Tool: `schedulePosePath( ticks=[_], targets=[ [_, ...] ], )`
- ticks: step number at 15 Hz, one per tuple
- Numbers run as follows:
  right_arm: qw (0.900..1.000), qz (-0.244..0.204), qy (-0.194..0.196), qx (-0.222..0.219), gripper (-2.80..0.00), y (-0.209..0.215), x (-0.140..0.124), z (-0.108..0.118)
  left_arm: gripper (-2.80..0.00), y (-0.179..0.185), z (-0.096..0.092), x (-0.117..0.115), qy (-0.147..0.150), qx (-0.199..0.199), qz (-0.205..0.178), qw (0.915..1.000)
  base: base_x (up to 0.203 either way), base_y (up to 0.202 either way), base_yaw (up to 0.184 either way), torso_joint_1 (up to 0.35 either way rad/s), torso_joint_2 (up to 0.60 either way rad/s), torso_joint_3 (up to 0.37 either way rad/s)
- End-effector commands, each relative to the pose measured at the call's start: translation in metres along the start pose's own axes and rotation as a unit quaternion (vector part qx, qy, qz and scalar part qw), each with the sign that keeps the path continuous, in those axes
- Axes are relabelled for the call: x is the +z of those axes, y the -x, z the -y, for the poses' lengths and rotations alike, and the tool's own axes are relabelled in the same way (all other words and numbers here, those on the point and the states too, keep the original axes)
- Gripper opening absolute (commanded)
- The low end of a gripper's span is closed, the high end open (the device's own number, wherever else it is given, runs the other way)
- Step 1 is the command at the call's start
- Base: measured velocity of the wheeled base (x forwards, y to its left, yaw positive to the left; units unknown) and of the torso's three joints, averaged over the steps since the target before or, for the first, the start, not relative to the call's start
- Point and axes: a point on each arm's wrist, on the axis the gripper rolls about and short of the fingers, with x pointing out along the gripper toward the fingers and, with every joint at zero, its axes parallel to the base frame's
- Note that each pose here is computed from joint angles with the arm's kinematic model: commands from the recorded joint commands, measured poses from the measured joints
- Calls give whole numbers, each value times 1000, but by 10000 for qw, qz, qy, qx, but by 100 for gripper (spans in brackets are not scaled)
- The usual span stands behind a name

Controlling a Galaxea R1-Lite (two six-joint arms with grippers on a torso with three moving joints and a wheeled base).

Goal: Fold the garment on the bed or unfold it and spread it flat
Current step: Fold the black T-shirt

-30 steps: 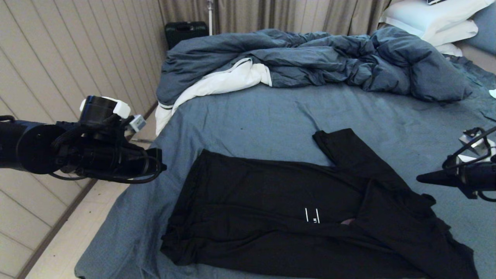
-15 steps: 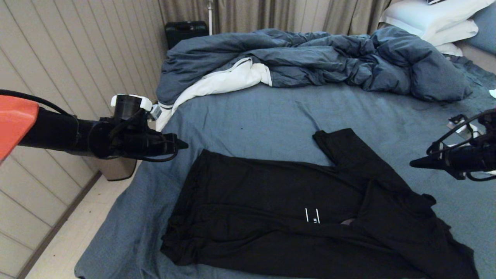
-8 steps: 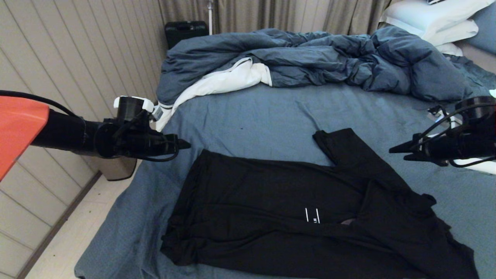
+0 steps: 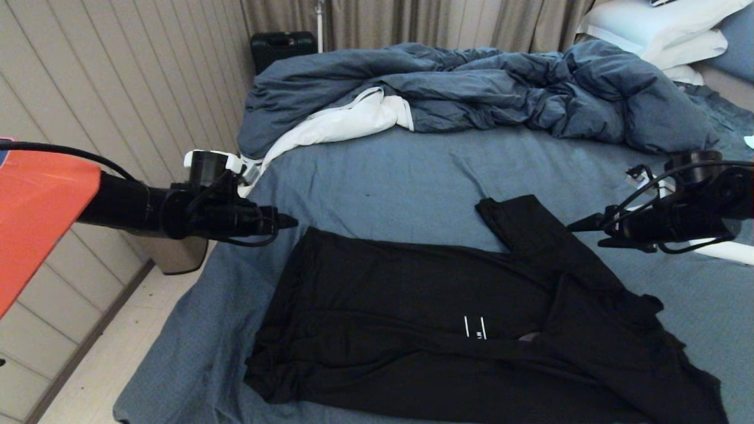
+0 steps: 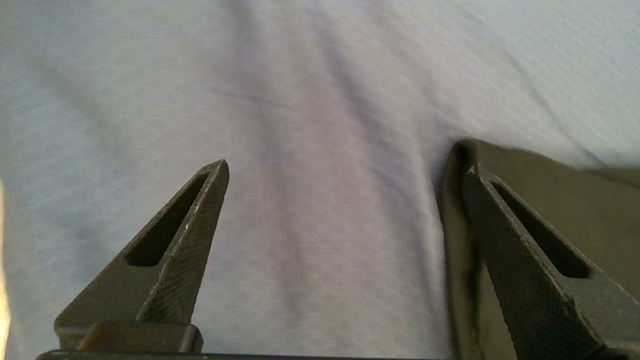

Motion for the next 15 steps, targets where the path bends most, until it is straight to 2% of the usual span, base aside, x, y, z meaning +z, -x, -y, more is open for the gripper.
schedulePosePath(
  ticks=[1,5,7,8,15],
  targets=[
    [10000,-49,-11,36,0,-3,-2,-1,0,-3,7,-4,-60,-174,-77,9998,0,0,0,0,0,0],
    [9999,-113,-68,17,0,-3,-6,2,0,-6,27,-5,-373,-458,-106,9982,0,0,0,0,0,0],
    [9999,-105,-68,13,0,-1,-7,2,0,-19,29,-14,-608,-478,-219,9968,0,0,0,0,0,0],
    [9999,-100,-61,17,0,-1,-6,1,0,-25,28,-16,-715,-481,-157,9962,0,0,0,0,0,0],
    [9999,-146,-87,23,0,-2,-9,2,0,-43,34,-22,-831,-423,-157,9955,0,0,0,0,0,0]
  ],
)
